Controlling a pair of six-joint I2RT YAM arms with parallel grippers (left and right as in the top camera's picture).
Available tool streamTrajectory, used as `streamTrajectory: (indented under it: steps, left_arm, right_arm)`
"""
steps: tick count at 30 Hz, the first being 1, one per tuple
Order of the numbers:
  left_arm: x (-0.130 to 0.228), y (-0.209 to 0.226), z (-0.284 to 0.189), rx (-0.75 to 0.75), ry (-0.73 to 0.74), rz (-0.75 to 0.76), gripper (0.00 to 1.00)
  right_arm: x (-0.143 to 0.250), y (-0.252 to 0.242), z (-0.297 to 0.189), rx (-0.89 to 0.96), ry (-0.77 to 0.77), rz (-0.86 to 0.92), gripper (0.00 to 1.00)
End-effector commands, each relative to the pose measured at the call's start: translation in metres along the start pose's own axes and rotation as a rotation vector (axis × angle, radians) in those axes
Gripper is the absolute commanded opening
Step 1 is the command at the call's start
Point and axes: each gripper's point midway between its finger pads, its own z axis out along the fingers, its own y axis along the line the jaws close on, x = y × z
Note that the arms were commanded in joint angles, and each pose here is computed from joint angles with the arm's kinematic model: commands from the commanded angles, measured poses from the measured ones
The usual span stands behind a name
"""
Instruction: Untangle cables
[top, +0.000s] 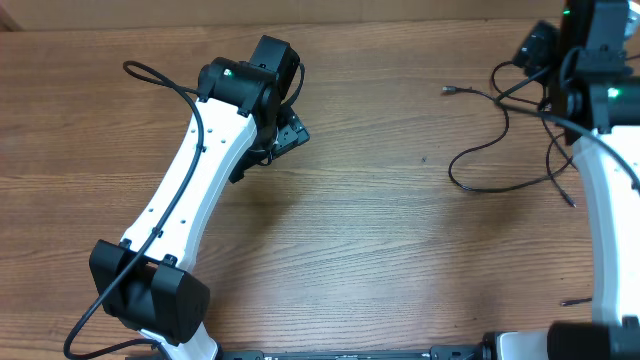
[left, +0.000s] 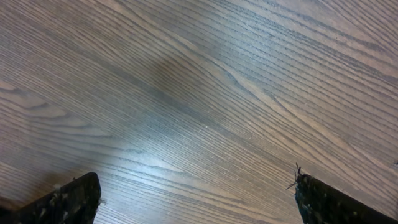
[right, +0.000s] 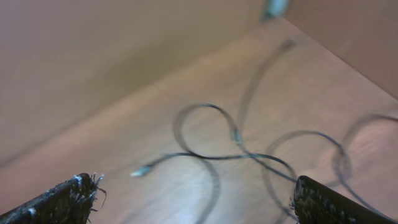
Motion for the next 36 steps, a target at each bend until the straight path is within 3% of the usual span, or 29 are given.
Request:
streamTrajectory:
  steps: [1,5,9,16,22,28,33,36]
  left_arm:
    - [-0.002,0.001,-0.002,-0.003,-0.016,0.008,1.00]
    - [-0.002,0.001,-0.002,-0.003,-0.016,0.008,1.00]
    - [-0.002,0.001,-0.002,-0.003,-0.016,0.008,1.00]
    - [-0.002,0.001,-0.002,-0.003,-0.016,0.008,1.00]
    - [-0.002,0.001,-0.002,-0.003,-0.016,0.008,0.99]
    - [-0.002,0.001,-0.002,-0.003,-0.016,0.008,1.00]
    - [-0.002,0.001,-0.002,-0.003,-0.016,0.008,1.00]
    - [-0.002,0.001,-0.002,-0.003,-0.016,0.008,1.00]
  right_arm:
    - [-0.048,0.010,-0.091,-0.164,-0.218,0.082,1.00]
    - [-0.093,-0.001,-0.177,-0.307,-0.456,0.190,1.00]
    - [-0.108,-0.028,-0.240,-0.374,-0.596,0.257,1.00]
    - [-0.102,-0.048,-0.265,-0.324,-0.649,0.143,1.00]
    - [-0.070,-0.022,-0.198,-0.270,-0.422,0.033,1.00]
    - [0.005,-0.052,-0.069,0.154,-0.049,0.292,1.00]
    - [0.045,-0.082,0.024,0.387,0.133,0.288,1.00]
    - [0.069,-0.082,0.079,0.334,0.285,0.202,1.00]
